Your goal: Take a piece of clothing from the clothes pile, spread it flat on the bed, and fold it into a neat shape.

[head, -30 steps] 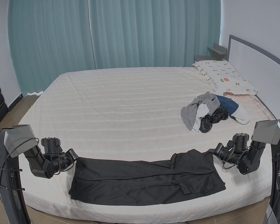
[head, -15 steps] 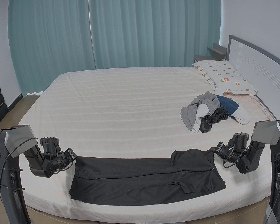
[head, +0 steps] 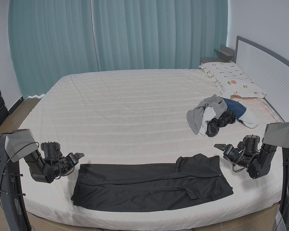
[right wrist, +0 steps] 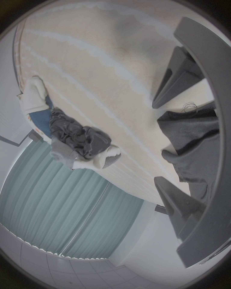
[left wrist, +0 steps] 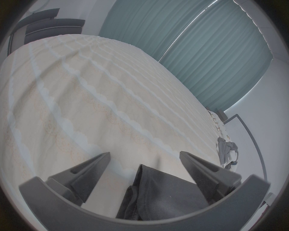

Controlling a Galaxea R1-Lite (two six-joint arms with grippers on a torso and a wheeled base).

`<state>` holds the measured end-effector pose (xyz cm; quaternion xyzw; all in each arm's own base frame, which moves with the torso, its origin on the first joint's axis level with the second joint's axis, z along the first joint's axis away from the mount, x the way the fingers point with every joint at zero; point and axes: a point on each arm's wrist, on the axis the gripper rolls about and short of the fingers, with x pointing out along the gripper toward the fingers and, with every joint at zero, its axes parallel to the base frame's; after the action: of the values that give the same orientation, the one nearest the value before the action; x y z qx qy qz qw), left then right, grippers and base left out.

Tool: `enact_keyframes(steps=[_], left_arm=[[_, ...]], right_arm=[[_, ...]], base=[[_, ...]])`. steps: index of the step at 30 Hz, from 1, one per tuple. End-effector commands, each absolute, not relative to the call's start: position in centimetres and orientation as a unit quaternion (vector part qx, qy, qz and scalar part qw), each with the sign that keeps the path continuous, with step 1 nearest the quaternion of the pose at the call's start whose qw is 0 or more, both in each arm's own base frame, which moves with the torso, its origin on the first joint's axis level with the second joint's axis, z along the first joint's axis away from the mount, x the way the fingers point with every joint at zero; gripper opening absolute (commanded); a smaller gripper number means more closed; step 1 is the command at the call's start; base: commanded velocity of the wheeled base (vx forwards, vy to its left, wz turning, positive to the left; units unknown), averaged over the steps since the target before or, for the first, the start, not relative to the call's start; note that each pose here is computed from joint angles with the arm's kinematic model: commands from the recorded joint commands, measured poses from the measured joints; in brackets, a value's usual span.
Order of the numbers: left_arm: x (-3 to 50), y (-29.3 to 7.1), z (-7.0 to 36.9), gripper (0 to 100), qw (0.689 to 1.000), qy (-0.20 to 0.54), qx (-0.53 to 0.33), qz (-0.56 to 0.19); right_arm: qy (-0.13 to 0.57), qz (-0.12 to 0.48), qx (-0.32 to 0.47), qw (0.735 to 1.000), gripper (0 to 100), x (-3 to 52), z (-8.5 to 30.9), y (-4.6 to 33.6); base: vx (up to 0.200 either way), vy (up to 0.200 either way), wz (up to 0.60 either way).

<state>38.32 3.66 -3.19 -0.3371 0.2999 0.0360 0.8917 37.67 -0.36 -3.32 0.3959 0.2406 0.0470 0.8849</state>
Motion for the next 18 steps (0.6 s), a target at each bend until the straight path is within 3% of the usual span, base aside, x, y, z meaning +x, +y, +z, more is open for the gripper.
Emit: enact_keyframes(steps=[1, 9, 18], left_arm=[[38.5, 4.0, -1.9, 100, 0.875, 0.284, -0.391, 0.031], [38.5, 3.9, -1.7, 100, 0.867, 0.286, -0.407, 0.022], [38.6, 3.9, -1.7, 100, 0.869, 0.285, -0.404, 0.02]], right_arm=[[0.231, 0.09, 0.35, 0.903, 100, 36.1, -0.1, 1.5], [0.282, 0.129, 0.312, 0.898, 100, 35.7, -2.1, 5.1], [0.312, 0.133, 0.262, 0.903, 100, 36.4, -4.3, 5.3]], base=[[0.0, 0.0, 0.0], [0.0, 0.0, 0.0], [0.0, 0.0, 0.0]])
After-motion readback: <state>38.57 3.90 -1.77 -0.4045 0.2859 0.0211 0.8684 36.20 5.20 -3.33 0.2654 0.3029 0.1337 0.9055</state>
